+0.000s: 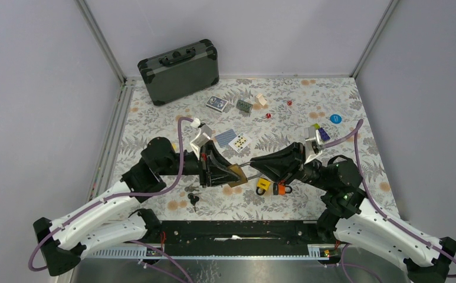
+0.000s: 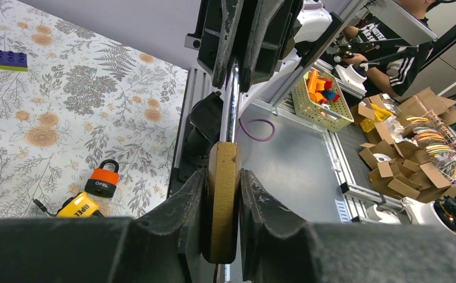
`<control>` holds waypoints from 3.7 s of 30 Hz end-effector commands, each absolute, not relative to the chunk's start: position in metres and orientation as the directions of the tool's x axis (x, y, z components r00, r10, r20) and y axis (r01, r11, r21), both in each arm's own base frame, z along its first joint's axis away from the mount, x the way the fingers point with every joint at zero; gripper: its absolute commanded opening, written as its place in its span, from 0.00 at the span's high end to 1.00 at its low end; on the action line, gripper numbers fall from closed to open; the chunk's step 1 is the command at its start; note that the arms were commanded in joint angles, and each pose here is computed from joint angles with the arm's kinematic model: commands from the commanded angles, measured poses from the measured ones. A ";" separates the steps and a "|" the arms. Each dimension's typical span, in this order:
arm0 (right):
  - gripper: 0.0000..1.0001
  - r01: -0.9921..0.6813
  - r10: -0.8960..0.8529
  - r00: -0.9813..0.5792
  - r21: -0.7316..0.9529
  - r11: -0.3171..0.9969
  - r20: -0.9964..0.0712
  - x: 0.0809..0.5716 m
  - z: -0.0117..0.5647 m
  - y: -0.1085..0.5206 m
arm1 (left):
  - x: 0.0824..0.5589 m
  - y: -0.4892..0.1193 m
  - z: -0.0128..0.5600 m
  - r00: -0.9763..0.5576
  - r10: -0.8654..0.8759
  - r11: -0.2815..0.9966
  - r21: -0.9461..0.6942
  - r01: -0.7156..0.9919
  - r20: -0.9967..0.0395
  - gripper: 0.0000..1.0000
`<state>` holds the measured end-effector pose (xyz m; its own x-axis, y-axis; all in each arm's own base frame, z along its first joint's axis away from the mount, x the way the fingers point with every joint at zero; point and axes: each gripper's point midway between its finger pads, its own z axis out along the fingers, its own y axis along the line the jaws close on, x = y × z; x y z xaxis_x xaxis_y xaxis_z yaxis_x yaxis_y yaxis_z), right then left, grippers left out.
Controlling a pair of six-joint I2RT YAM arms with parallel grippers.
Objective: Lock with the key
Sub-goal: Lock the lock.
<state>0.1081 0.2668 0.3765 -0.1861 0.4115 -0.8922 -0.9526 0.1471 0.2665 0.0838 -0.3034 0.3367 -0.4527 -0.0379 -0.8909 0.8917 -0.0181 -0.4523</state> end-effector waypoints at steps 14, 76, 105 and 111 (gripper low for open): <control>0.23 -0.948 0.208 -0.026 0.090 0.304 -0.978 0.110 0.356 0.242 | 0.077 -0.285 0.363 -0.396 -0.073 0.007 -0.398 0.917 -0.915 1.00; 0.89 -0.927 0.087 -0.363 0.369 0.072 -0.928 0.082 0.307 0.279 | 0.090 -0.294 0.341 -0.427 -0.040 0.057 -0.428 0.902 -0.904 1.00; 0.42 -0.917 0.037 -0.326 0.325 0.230 -0.945 0.098 0.298 0.262 | 0.076 -0.298 0.337 -0.439 0.026 -0.027 -0.439 0.898 -0.898 1.00; 0.38 -0.892 0.093 -0.245 0.262 0.368 -0.965 0.125 0.306 0.252 | 0.079 -0.297 0.329 -0.454 0.036 0.002 -0.455 0.891 -0.890 1.00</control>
<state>0.1085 0.2605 0.2805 -0.3464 0.0291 -0.9376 -0.8952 0.2883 0.3397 0.0809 -0.2949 0.2790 -0.5597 0.1499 -0.8151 0.8287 0.1003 -0.5506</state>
